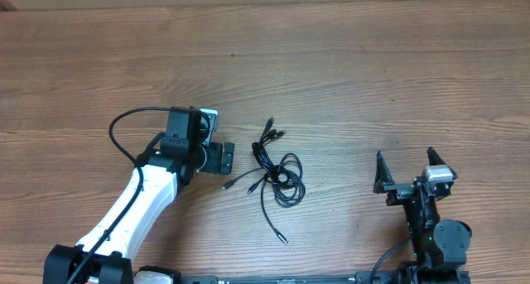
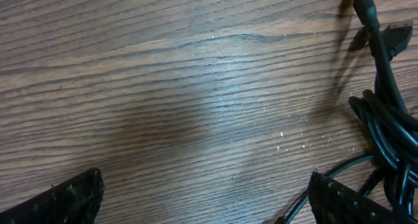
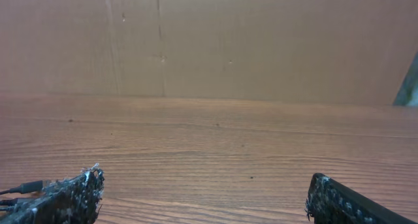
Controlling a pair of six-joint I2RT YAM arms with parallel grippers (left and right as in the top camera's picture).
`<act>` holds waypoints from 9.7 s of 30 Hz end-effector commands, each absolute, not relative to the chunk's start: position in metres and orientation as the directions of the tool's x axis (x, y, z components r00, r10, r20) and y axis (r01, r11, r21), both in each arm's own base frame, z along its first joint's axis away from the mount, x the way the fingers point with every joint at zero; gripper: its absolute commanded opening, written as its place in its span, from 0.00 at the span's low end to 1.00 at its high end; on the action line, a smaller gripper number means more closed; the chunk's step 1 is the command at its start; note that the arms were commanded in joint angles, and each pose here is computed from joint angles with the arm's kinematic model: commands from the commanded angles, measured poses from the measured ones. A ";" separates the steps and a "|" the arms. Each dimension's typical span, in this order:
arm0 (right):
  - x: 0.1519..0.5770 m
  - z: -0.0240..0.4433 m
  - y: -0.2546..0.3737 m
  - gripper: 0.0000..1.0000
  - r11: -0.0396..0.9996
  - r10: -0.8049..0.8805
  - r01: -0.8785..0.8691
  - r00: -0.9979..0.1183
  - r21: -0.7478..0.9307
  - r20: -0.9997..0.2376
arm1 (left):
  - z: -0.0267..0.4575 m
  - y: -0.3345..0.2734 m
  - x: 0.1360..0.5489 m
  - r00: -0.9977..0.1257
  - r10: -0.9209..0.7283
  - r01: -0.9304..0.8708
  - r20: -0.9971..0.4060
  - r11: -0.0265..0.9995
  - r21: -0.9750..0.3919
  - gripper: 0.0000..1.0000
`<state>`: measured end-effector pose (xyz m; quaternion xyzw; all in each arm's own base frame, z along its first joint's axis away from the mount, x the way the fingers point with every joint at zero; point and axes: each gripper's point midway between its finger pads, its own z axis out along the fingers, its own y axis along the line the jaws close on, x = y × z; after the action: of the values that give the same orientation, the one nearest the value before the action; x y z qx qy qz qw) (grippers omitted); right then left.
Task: Untangle cables
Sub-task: 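Lower the left gripper over the cable bundle's upper end, then close the left gripper on the black cable bundle, then lift the bundle with the left gripper and raise the right arm, then move the right gripper to the hanging cables and grasp them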
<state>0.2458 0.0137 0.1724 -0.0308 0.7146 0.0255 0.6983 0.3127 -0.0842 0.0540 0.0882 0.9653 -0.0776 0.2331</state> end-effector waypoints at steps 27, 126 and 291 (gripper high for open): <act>0.246 0.170 0.011 1.00 0.998 -0.005 -0.064 -0.021 -0.003 -1.000 | 0.059 -0.104 0.312 -0.876 0.118 0.241 -0.467 0.947 -0.213 1.00; 0.246 0.170 0.011 1.00 0.998 -0.005 -0.064 -0.021 -0.003 -1.000 | 0.082 -0.153 0.306 -0.909 -0.376 -0.207 -0.179 0.781 -0.589 1.00; 0.235 0.199 0.255 0.93 0.457 -0.286 -0.781 -0.581 0.425 -0.762 | 0.172 -0.165 0.283 -0.839 -0.540 -0.463 -0.071 0.776 -0.429 0.04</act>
<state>0.2381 0.2468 0.1877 -0.2814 0.8208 0.4094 0.2820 0.2789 -0.1603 0.1575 -0.2765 0.9397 -0.1842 0.0812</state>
